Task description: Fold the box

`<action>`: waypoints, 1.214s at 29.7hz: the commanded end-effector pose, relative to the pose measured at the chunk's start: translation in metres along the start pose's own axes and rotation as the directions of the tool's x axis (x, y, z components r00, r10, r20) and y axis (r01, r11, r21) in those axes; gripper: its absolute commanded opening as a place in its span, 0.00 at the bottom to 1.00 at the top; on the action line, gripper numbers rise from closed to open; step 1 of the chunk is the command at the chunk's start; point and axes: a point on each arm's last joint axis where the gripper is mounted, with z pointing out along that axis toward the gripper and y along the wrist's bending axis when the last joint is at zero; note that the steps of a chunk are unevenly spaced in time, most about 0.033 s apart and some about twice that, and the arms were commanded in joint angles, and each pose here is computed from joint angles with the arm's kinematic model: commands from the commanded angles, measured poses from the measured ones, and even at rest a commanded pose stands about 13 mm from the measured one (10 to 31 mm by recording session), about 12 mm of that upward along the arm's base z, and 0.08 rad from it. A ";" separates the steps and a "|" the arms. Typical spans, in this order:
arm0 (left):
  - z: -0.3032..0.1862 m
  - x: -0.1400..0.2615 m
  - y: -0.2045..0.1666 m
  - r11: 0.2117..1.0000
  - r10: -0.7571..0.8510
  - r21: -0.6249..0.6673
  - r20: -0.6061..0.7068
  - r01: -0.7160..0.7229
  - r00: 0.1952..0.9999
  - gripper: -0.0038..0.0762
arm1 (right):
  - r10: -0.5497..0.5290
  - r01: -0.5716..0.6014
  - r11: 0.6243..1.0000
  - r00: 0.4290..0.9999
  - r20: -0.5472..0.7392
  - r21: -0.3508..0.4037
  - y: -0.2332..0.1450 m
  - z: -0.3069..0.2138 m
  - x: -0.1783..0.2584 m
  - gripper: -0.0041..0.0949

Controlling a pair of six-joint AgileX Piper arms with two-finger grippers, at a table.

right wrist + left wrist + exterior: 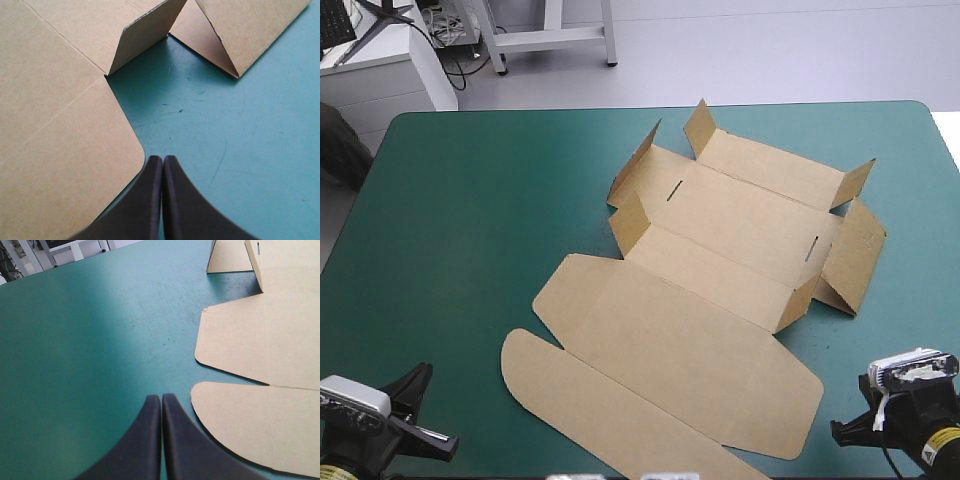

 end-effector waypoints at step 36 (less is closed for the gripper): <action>-0.002 -0.012 0.000 1.000 -0.006 0.004 0.079 0.006 0.997 0.04 | -0.005 0.005 1.000 0.996 0.084 0.000 0.000 -0.004 -0.012 0.67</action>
